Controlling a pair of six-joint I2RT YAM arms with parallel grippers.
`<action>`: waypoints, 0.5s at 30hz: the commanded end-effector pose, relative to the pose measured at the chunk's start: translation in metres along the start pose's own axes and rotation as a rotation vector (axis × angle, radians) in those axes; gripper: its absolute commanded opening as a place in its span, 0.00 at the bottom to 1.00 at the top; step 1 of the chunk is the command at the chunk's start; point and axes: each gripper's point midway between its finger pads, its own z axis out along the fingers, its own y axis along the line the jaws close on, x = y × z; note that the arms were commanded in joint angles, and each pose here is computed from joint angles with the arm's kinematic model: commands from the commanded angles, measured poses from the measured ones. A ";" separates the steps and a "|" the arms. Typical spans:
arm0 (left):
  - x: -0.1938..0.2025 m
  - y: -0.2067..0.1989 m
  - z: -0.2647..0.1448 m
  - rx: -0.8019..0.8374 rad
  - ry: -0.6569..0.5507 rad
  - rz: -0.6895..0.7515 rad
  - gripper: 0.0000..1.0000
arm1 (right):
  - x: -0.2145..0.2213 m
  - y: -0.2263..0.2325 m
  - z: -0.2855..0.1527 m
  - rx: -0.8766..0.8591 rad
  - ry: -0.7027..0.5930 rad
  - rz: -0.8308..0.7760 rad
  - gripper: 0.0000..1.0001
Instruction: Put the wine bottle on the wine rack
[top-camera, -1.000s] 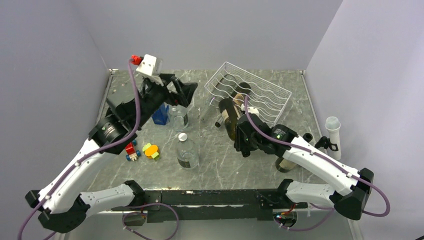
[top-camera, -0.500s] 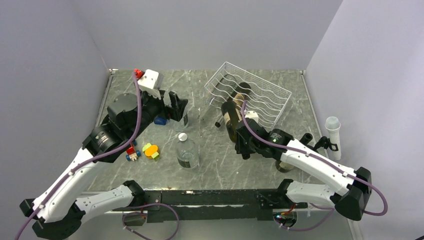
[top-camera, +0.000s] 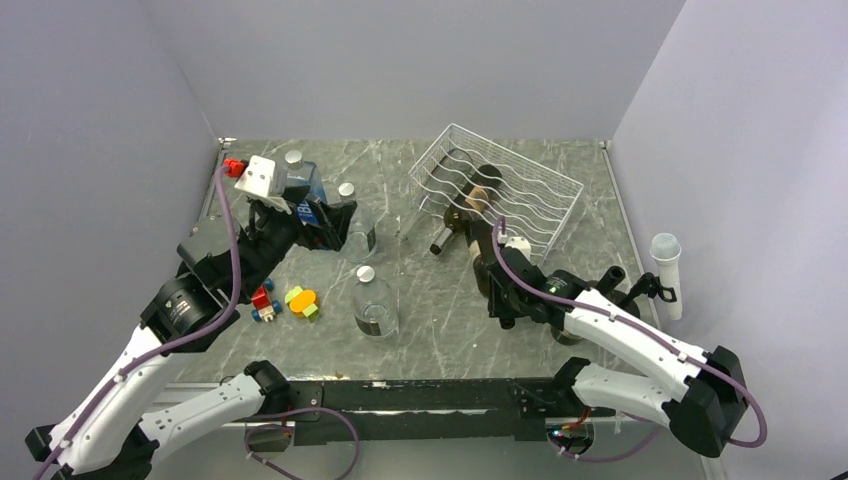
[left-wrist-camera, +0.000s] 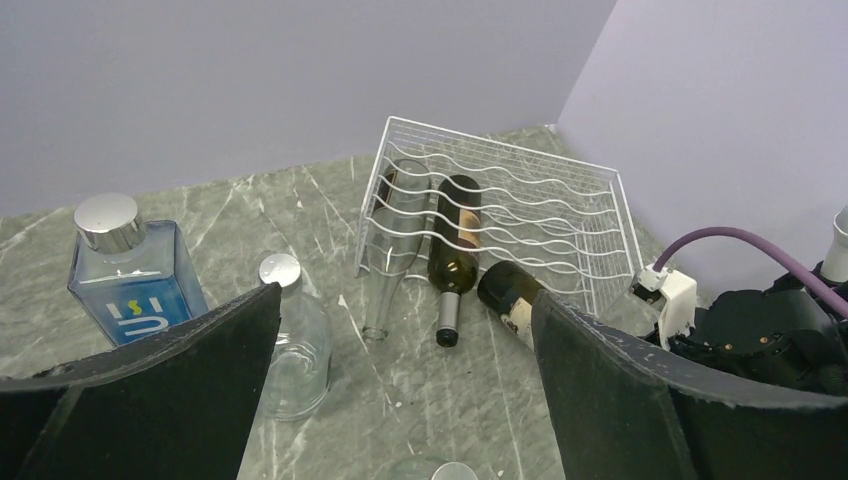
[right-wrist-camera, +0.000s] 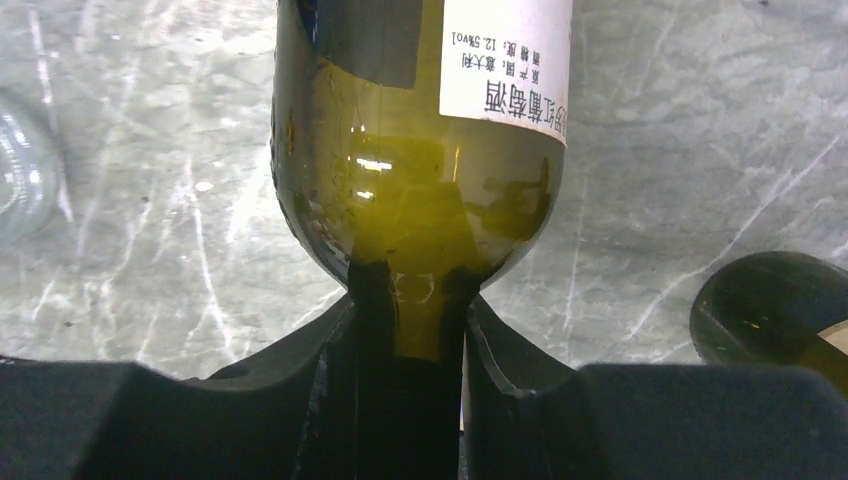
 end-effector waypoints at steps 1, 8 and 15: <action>-0.022 -0.002 -0.003 -0.008 -0.062 -0.063 0.99 | -0.051 0.014 -0.005 -0.097 -0.220 0.073 0.00; -0.034 -0.001 -0.007 -0.013 -0.095 -0.072 0.99 | -0.059 -0.002 0.006 -0.023 -0.305 0.159 0.00; -0.035 -0.004 -0.007 -0.002 -0.108 -0.117 0.99 | -0.066 -0.010 0.033 0.034 -0.404 0.335 0.00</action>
